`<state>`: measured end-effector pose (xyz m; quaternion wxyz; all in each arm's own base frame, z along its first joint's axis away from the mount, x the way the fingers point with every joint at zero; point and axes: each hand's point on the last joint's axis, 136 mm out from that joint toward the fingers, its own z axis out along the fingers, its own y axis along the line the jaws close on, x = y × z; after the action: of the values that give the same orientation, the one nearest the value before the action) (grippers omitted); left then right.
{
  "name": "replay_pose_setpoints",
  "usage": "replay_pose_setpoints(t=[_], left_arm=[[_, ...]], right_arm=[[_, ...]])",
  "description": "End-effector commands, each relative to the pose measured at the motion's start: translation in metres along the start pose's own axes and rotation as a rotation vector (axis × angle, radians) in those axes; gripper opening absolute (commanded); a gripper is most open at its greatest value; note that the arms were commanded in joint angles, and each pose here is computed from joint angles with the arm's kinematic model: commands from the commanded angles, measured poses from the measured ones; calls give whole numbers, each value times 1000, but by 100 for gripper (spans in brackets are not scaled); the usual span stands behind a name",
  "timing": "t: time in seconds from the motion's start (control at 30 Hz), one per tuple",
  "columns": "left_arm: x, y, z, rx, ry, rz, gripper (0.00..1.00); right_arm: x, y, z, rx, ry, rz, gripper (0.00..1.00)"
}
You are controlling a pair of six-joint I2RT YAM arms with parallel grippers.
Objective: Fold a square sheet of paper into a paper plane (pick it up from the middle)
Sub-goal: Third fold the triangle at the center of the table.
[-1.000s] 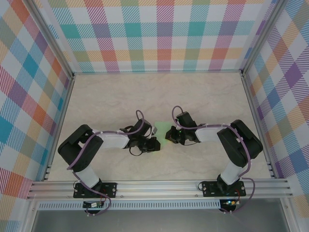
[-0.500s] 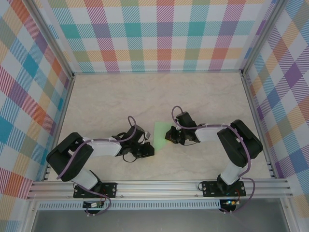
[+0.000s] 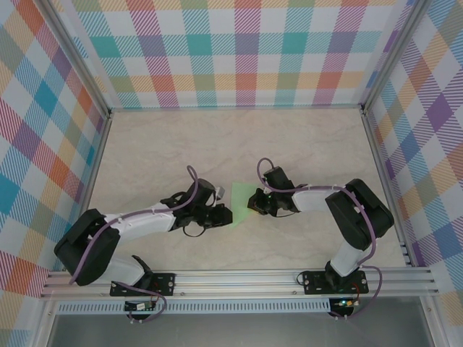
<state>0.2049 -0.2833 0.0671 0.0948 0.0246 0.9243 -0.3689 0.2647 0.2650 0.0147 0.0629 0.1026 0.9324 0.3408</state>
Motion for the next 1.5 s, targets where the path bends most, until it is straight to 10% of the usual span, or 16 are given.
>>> replay_pose_setpoints(t=[0.0, 0.83, 1.47], left_arm=[[-7, -8, 16, 30, 13, -8, 17], [21, 67, 36, -205, 71, -63, 2], [25, 73, 37, -228, 87, -55, 0]], right_arm=[[3, -18, 1, 83, 5, 13, 11], [29, 47, -9, -100, -55, -55, 8], [25, -11, 12, 47, -81, -8, 7]])
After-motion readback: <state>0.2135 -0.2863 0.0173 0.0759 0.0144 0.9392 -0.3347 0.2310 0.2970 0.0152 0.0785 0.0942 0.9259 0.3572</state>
